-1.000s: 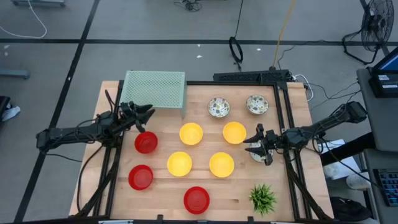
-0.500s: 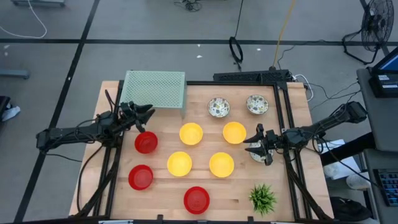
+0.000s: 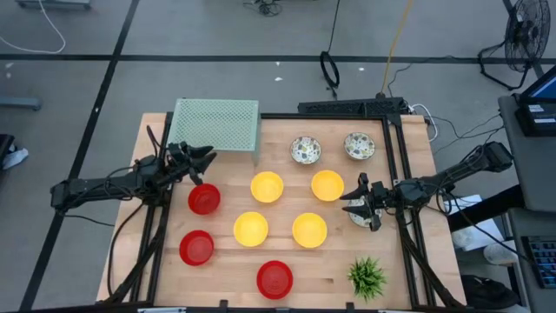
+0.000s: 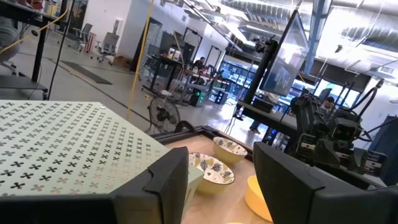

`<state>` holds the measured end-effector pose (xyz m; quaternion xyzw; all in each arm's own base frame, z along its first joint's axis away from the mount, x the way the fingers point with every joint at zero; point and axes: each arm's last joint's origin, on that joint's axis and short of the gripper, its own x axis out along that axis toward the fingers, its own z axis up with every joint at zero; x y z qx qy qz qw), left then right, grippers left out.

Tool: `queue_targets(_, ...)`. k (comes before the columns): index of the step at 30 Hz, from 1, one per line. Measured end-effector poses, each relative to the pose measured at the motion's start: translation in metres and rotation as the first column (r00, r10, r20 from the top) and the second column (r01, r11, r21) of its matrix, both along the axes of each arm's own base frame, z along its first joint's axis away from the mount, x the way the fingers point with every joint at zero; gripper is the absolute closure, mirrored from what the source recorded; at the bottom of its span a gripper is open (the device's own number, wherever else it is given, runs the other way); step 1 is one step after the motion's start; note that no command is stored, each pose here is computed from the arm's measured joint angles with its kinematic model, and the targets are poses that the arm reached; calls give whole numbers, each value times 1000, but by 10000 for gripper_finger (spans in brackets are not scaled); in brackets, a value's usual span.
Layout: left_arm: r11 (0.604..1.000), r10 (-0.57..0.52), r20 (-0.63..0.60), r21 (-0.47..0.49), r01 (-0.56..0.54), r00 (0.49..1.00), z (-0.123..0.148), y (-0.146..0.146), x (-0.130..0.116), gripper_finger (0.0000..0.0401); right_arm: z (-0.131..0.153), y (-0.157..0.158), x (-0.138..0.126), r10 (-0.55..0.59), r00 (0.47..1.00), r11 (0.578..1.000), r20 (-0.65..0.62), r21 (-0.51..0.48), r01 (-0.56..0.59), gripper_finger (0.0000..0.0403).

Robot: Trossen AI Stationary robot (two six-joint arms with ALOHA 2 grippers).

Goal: Pick & Place Mini bowls

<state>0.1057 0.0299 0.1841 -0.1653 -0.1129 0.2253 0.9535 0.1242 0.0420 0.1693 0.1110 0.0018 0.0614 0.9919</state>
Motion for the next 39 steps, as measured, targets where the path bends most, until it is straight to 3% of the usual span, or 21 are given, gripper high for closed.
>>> queue_targets(14, 1000, 2, 20, 0, -2, 1000, 2, 0, 0, 217, 0, 0, 0, 0, 1000, 1000, 0, 0, 0, 252)
queue_targets(18, 998, -5, 38, 65, 3, 999, 6, 0, -1, 217, 0, 0, 0, 0, 1000, 1000, 0, 0, 0, 252)
queue_targets(23, 977, -102, 72, 193, 87, 992, 19, -4, -2, 217, 0, 0, 0, 0, 1000, 1000, 0, 0, 0, 252)
queue_targets(27, 958, -186, 94, 240, 159, 978, 33, -7, -3, 217, 0, 0, 0, 0, 1000, 1000, -1, 0, 0, 252)
queue_targets(32, 947, -254, 15, 208, 246, 967, 45, -8, 3, 217, 0, 0, 0, 0, 1000, 1000, -1, 0, 0, 252)
queue_targets(39, 947, -280, -194, 102, 303, 940, 54, -7, 21, 217, 0, 0, 0, 0, 1000, 1000, 0, 0, 0, 252)
